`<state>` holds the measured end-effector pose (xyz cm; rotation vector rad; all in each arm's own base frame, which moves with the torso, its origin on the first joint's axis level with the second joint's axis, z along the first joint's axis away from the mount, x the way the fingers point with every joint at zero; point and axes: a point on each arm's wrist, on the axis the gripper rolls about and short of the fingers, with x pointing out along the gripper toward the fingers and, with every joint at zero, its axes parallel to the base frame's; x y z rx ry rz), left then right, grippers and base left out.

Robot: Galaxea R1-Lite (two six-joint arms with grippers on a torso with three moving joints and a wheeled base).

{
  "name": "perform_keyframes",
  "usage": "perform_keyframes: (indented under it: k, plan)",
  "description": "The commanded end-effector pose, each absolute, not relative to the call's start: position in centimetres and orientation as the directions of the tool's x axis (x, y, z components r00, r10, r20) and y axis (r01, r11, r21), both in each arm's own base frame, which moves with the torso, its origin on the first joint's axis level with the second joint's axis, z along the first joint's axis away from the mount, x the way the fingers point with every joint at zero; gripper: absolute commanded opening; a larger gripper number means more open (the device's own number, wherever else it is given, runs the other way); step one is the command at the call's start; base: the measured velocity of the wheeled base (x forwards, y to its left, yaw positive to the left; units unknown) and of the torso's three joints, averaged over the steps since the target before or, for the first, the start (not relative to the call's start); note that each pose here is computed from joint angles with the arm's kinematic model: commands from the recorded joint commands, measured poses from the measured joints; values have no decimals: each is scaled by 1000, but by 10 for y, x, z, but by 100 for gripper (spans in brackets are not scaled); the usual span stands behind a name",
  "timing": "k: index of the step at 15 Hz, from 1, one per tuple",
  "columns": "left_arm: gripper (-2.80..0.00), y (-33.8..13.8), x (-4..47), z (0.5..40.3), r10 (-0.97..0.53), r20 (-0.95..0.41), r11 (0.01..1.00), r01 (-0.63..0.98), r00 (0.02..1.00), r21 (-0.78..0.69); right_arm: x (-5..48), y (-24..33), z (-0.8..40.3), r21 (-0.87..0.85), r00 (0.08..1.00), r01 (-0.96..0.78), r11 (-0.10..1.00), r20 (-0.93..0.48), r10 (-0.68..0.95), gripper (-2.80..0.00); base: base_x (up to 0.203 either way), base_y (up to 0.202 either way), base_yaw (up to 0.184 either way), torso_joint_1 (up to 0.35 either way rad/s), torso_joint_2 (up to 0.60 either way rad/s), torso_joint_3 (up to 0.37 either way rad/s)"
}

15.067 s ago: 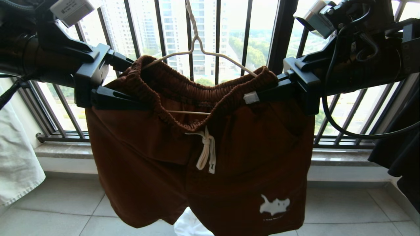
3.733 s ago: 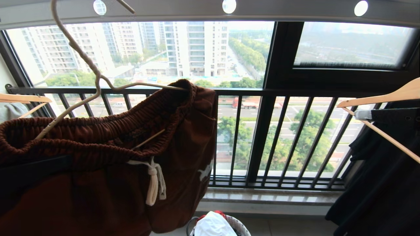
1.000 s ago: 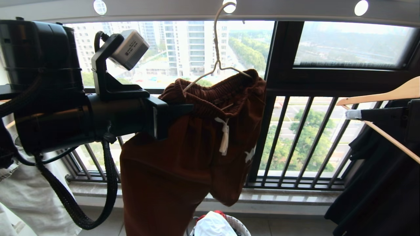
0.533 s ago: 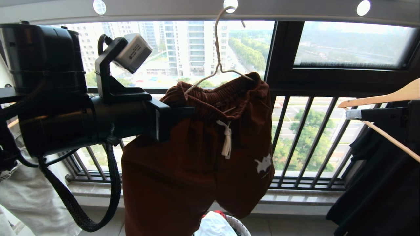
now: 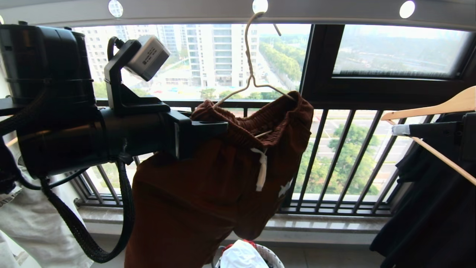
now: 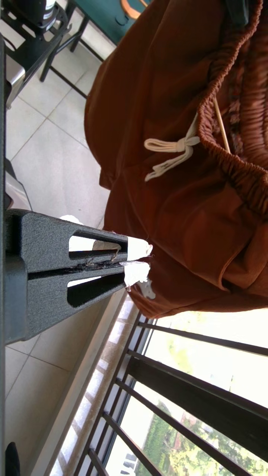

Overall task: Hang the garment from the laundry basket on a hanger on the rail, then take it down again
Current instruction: Hang the clothes rack on the clothesline, then take the clothes off the clothes rack

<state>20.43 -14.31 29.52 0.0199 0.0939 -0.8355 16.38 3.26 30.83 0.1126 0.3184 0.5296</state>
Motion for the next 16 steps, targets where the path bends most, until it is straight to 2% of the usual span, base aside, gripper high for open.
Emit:
perform_keyframes:
  k: [1, 7, 9, 10, 13, 16]
  plan:
    - [0, -142, 202, 298, -743, -82, 667, 745, 664, -18, 164, 33, 308, 188, 814, -480, 857, -270, 515, -280, 0, 0, 0, 0, 0, 0]
    - [0, -126, 166, 319, -766, 10, 642, 766, 642, -10, 164, 33, 308, 188, 813, -481, 856, -270, 516, -280, 0, 0, 0, 0, 0, 0]
    - [0, -117, 152, 322, -750, 36, 660, 751, 661, -28, 164, 33, 308, 189, 812, -482, 855, -271, 517, -280, 0, 0, 0, 0, 0, 0]
    - [-280, -112, 146, 319, -738, 35, 673, 739, 674, -39, 164, 33, 307, 190, 811, -482, 856, -272, 517, -280, 0, 0, 0, 0, 0, 0]
    - [-280, -99, 127, 311, -734, 42, 675, 736, 677, -56, 150, 31, 312, 179, 820, -486, 855, -245, 518, -280, 0, 0, 0, 0, 0, 0]
    - [-280, -86, 110, 301, -733, 51, 671, 734, 678, -108, 110, 24, 317, 147, 846, -485, 862, -172, 505, -280, 0, 0, 0, 0, 0, 0]
